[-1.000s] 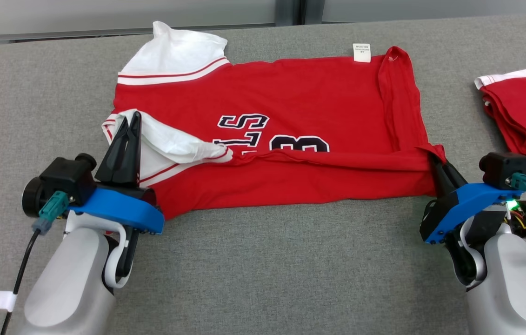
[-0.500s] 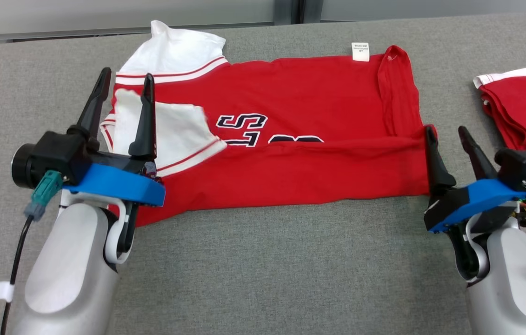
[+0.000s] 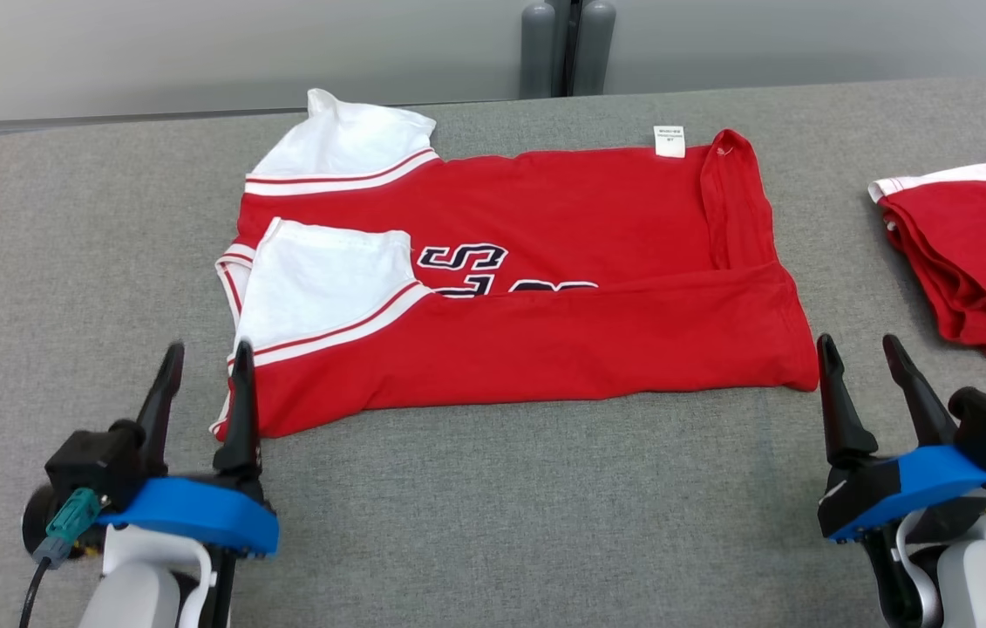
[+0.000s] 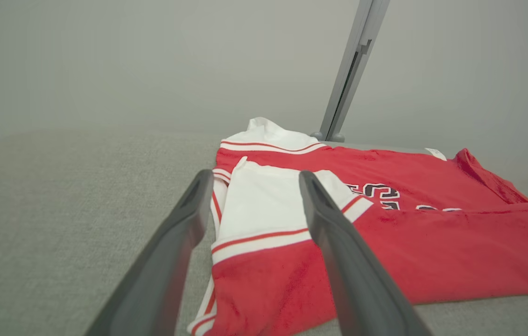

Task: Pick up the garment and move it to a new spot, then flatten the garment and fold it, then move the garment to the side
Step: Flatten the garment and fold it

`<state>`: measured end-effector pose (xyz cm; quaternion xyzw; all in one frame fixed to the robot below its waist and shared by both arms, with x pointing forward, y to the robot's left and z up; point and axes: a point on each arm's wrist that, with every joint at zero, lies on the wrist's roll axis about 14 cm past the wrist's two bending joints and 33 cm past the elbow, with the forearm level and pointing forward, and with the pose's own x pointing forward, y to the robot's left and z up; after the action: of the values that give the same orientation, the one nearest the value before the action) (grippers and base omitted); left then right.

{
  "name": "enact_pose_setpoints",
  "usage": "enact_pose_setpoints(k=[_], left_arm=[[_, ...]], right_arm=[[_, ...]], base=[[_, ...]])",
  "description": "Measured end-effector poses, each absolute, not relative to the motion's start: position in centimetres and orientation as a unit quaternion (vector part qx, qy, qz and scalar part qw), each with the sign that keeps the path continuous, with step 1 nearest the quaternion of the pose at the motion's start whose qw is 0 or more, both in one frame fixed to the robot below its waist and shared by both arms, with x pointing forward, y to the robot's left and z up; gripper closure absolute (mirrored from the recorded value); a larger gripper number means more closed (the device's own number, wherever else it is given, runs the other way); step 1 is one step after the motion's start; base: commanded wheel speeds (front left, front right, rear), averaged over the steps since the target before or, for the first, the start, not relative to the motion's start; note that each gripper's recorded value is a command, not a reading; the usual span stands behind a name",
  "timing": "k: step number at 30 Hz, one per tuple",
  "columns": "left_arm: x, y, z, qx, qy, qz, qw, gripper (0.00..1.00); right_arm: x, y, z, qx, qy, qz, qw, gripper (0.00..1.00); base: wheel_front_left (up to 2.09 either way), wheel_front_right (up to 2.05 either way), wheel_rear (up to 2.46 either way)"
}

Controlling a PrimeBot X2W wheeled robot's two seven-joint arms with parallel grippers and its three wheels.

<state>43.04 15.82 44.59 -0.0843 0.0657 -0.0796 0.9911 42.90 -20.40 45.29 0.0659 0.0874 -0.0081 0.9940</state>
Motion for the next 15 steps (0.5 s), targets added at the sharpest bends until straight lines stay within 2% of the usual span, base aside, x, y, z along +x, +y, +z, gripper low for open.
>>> enact_pose_setpoints(k=[6,13,14,15], left_arm=[[40.3,17.2,40.0,-0.140,0.186,-0.036,0.972,0.00],[39.9,16.6,37.0,-0.193,0.257,-0.015,0.947,0.00],[40.2,16.5,37.0,-0.200,0.256,-0.015,0.946,0.09],[40.5,16.3,36.9,-0.209,0.255,-0.013,0.944,0.51]], right_arm=[[42.2,-20.5,44.6,0.069,0.101,-0.010,0.992,0.00],[42.4,-20.3,43.1,0.069,0.126,-0.009,0.990,0.00],[42.5,-20.4,42.9,0.069,0.129,-0.010,0.989,0.00],[42.6,-20.5,42.8,0.070,0.132,-0.011,0.989,0.00]], base=[[0.00,0.00,0.00],[0.00,0.00,0.00],[0.00,0.00,0.00],[0.00,0.00,0.00]])
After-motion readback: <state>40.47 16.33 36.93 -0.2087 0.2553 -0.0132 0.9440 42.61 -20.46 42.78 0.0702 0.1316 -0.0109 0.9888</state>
